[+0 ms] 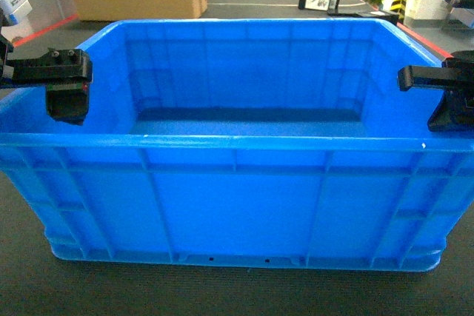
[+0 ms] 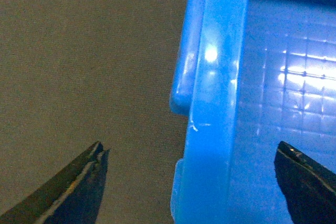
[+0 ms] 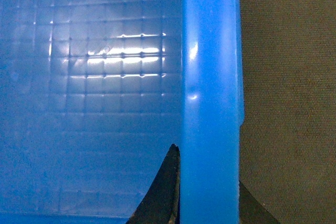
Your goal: Place box next to blue box on left shelf
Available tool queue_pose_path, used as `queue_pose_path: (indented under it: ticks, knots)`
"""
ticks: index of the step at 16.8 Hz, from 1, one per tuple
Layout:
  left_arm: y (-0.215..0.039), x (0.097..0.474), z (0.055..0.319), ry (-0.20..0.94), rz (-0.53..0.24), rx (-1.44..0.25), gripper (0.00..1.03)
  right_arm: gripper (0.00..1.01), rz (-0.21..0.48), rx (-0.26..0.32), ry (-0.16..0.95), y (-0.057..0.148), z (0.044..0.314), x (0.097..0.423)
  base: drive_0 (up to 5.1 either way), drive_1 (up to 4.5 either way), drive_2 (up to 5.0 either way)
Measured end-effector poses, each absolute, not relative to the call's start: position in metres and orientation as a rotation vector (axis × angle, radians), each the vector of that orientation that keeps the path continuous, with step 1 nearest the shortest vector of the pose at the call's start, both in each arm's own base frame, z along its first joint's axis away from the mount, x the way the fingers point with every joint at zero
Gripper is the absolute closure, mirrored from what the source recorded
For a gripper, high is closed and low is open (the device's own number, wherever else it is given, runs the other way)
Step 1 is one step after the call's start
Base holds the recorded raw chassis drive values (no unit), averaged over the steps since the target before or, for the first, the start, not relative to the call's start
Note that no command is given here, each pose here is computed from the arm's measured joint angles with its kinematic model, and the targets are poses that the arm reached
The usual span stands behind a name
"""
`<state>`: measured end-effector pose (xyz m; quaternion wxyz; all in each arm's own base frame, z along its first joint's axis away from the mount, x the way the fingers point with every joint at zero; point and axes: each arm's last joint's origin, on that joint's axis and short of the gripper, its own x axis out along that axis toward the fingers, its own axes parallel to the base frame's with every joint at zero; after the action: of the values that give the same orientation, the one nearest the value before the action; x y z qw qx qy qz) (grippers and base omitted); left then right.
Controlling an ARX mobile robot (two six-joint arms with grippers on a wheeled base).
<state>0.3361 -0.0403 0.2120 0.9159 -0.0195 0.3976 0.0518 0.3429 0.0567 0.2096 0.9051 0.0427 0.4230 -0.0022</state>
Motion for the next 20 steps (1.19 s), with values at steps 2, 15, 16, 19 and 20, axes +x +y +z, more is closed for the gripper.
queue_pose_path:
  ticks: [2, 15, 16, 19, 20]
  knots:
    - [-0.041, 0.336, 0.212, 0.821, 0.098, -0.043, 0.36, 0.93, -0.005, 0.088, 0.874, 0.057, 0.209, 0.343, 0.0, 0.00, 0.0]
    - [-0.052, 0.293, 0.238, 0.695, 0.059, -0.004, 0.94, 0.94, 0.012, 0.062, 0.762, 0.057, 0.221, 0.312, 0.0, 0.00, 0.0]
    - [-0.052, 0.282, 0.245, 0.641, 0.069, 0.003, 0.94, 0.94, 0.016, 0.056, 0.712, 0.060, 0.228, 0.303, 0.0, 0.00, 0.0]
    - [-0.056, 0.239, 0.256, 0.527, 0.091, 0.005, 0.94, 0.93, 0.036, 0.034, 0.583, 0.064, 0.247, 0.269, 0.0, 0.00, 0.0]
    - [-0.056, 0.225, 0.253, 0.513, 0.100, 0.012, 0.94, 0.93, 0.035, 0.018, 0.562, 0.066, 0.246, 0.254, 0.0, 0.00, 0.0]
